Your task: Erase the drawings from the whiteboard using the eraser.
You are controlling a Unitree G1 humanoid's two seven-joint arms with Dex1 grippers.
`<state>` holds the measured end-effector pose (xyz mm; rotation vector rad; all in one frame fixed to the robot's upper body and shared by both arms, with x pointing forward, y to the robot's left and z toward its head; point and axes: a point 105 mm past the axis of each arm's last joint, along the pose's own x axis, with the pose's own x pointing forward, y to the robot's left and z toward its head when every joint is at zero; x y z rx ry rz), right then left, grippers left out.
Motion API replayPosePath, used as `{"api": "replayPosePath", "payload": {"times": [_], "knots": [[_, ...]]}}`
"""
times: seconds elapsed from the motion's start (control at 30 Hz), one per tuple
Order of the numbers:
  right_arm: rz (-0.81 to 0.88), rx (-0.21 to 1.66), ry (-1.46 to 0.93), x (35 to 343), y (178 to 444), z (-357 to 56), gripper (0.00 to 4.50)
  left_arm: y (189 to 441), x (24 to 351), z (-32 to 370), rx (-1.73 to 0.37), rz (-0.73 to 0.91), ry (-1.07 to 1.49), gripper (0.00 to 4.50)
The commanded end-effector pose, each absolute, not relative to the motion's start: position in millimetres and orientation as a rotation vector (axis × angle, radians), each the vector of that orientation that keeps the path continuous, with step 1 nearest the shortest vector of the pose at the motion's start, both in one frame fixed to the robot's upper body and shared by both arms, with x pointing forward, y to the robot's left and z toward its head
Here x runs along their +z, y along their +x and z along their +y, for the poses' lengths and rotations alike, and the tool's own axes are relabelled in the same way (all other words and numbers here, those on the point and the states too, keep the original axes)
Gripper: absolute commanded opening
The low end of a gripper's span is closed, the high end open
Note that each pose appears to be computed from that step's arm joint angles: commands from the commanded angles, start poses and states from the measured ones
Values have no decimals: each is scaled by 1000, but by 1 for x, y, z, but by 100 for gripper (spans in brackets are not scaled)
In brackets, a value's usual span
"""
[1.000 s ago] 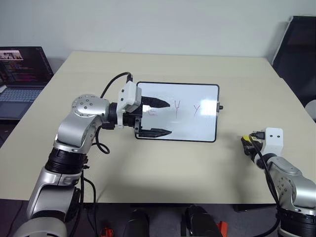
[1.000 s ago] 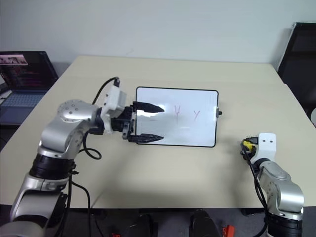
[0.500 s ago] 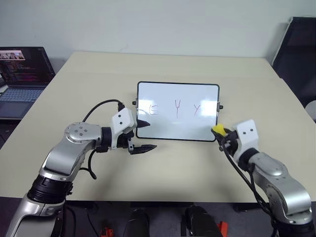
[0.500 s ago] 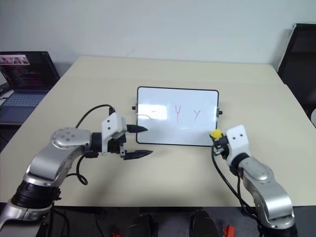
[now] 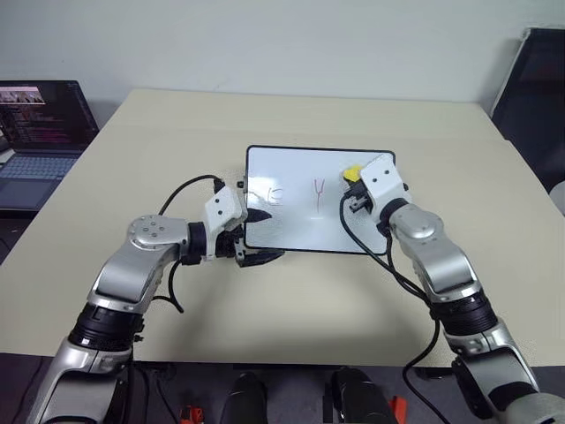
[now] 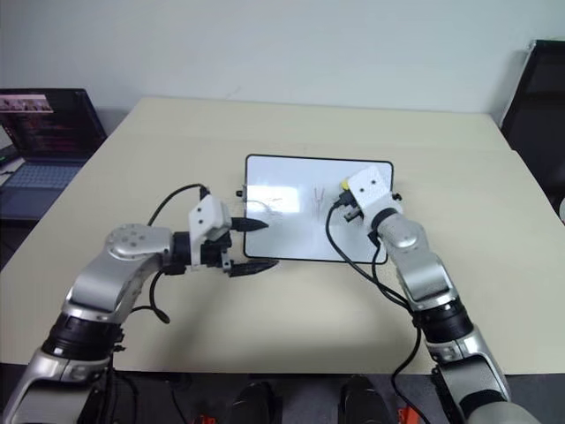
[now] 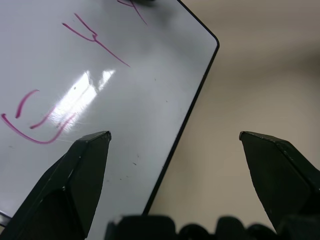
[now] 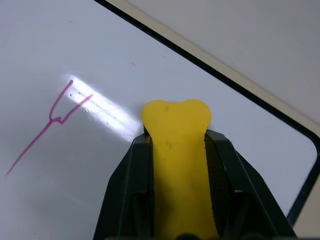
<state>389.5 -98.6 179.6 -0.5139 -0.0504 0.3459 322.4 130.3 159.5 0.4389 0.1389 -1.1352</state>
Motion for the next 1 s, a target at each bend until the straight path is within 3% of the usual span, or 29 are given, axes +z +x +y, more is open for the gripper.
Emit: {"api": "replayPosePath", "payload": {"times": [0.03, 0.4, 0.5, 0.63, 0.8, 1.0], "knots": [[25, 352, -582, 161, 387, -107, 101, 325, 178, 127, -1137, 61, 451, 450], [137, 436, -677, 133, 368, -112, 101, 326, 184, 118, -1162, 60, 443, 450], [98, 409, -708, 141, 370, -113, 101, 324, 185, 116, -1178, 65, 435, 450], [-24, 262, -704, 178, 388, -124, 101, 319, 184, 111, -1207, 82, 436, 450], [98, 344, -667, 152, 381, -121, 101, 316, 185, 109, -1214, 85, 433, 450], [238, 530, -630, 119, 353, -105, 101, 316, 188, 108, -1212, 83, 432, 450]]}}
